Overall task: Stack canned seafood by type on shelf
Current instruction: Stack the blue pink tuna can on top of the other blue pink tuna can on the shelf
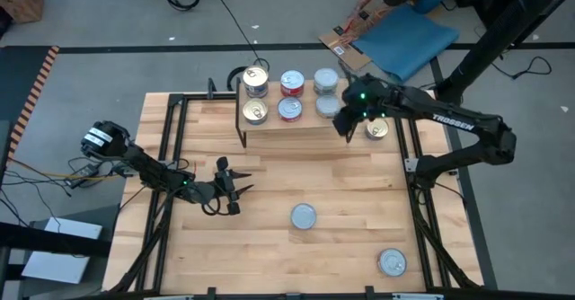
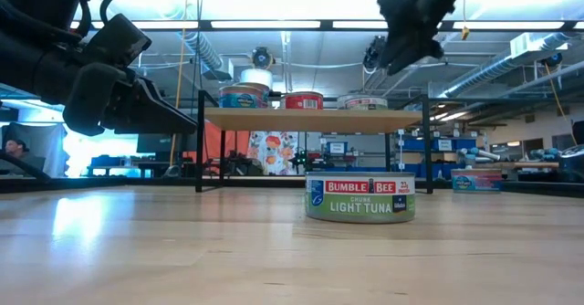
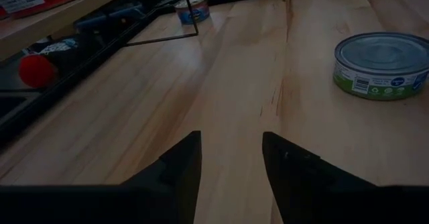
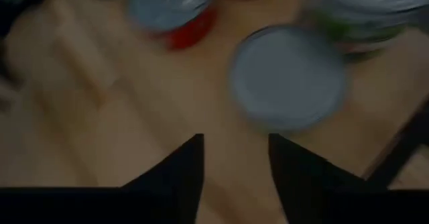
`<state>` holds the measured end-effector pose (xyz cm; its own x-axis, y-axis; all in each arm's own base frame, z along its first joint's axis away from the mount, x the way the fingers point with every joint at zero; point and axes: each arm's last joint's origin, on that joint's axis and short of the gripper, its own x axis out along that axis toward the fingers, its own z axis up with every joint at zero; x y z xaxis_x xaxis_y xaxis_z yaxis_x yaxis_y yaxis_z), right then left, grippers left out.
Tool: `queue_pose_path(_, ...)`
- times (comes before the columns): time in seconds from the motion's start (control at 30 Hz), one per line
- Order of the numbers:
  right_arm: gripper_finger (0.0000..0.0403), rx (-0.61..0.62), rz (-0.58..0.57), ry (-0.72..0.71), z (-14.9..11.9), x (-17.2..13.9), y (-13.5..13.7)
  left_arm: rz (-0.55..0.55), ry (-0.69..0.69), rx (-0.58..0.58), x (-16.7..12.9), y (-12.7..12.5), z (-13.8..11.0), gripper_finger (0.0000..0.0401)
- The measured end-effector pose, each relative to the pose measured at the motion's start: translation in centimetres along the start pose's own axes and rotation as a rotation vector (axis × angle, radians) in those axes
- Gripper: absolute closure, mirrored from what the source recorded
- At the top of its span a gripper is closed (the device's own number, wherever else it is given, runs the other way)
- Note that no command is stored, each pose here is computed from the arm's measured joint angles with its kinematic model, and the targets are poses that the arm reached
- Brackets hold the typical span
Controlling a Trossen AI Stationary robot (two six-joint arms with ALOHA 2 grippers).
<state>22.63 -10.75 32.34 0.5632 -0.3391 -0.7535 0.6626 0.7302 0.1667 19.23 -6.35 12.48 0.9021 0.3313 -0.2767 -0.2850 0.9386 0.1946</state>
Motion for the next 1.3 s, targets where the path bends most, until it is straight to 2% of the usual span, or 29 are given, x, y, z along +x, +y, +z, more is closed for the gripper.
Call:
queue_pose_path(0.2, 0.0323, -0.174, 0.036, 0.129, -3.1, -1.1, 3.8, 0.0, 0.0, 0.0, 0.0, 0.0, 0.0, 0.0238)
queue_pose_path(0.3, 0.0374, -0.214, 0.019, 0.157, -5.0, -1.3, 5.6, 0.0, 0.0, 0.0, 0.0, 0.0, 0.0, 0.0238)
queue_pose_path(0.37, 0.0393, -0.229, 0.02, 0.169, -6.3, -1.3, 6.6, 0.0, 0.0, -0.001, 0.0, 0.0, 0.0, 0.0238)
queue_pose_path(0.53, 0.0384, -0.256, 0.005, 0.212, -10.0, -1.2, 8.4, 0.0, 0.0, -0.001, 0.0, 0.0, 0.0, 0.0238)
queue_pose_path(0.67, 0.0396, -0.246, -0.027, 0.249, -13.2, -0.5, 8.9, 0.0, 0.0, -0.001, 0.0, 0.0, 0.0, 0.0238)
queue_pose_path(0.93, 0.0397, -0.129, -0.118, 0.244, -18.6, 0.6, 8.6, 0.0, 0.0, -0.001, 0.0, 0.0, 0.0, 0.0238)
queue_pose_path(1.2, 0.04, 0.168, -0.33, 0.1, -19.9, 1.2, 6.2, 0.0, -0.006, -0.006, 0.0, 0.0, 0.1, 0.0238)
queue_pose_path(1.3, 0.0401, 0.193, -0.431, 0.078, -19.4, 1.0, 4.6, 0.001, -0.006, 0.014, 0.0, 0.0, 0.1, 0.0238)
